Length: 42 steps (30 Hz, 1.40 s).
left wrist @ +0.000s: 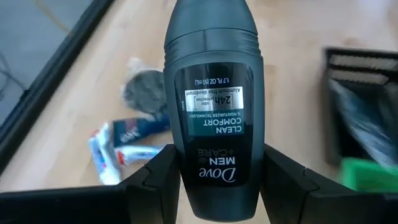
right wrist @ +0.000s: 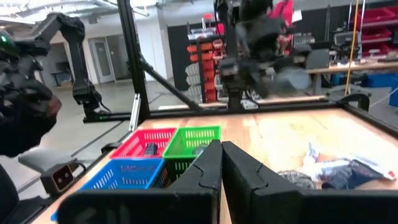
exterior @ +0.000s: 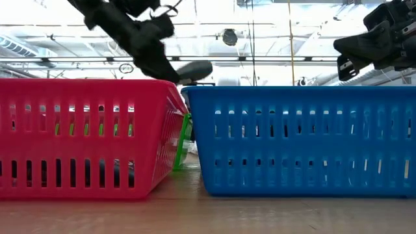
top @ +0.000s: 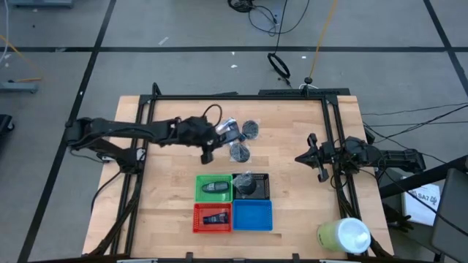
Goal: Pick & Place Travel size toiletries
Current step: Put the black deodorant into the green bin
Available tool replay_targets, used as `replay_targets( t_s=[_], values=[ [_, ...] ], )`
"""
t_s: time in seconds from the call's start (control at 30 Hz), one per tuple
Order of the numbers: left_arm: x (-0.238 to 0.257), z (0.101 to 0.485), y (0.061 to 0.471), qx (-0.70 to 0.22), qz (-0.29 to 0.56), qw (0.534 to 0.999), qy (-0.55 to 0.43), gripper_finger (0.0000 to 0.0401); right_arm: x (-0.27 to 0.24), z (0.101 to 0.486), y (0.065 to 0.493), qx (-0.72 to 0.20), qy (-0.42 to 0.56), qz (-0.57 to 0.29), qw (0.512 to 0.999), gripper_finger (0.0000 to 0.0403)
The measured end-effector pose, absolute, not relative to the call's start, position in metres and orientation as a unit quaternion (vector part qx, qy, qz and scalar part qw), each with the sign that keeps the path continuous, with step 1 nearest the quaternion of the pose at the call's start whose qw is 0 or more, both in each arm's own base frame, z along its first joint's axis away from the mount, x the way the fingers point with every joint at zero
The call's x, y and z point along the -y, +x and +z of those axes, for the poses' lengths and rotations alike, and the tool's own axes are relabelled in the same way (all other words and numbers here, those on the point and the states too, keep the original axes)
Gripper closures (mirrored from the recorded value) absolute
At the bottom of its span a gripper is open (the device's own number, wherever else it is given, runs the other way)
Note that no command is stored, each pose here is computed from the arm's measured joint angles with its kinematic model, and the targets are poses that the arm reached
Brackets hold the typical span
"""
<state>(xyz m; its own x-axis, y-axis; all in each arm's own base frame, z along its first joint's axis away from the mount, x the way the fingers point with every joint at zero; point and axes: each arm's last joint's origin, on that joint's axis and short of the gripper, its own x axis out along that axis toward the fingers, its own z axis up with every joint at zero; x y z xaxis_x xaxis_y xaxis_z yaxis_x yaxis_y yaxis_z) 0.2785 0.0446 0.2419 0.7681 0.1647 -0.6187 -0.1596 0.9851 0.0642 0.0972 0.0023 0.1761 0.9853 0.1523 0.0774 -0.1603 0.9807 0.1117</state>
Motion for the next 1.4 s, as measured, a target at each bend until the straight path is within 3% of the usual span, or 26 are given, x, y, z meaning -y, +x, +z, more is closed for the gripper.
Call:
replay_targets(
  t_s=[0.23,0.7,1.17,1.4],
  values=[
    [-0.021,0.255,0.263,-0.306,0.04,0.951,0.027,0.0239,-0.002,0.175,0.098,0.028,0.06,0.079,0.995,0.0403],
    [0.02,0.243,0.231,-0.32,-0.066,0.943,0.057,0.0239,-0.002,0.175,0.098,0.027,0.06,0.079,0.995,0.0403],
    [0.055,0.234,0.225,-0.341,-0.162,0.925,0.043,0.0239,-0.002,0.175,0.098,0.027,0.06,0.079,0.995,0.0403],
    [0.065,0.222,0.232,-0.361,-0.169,0.917,0.026,0.0227,-0.002,0.175,0.098,0.027,0.06,0.078,0.995,0.0403]
  ],
)
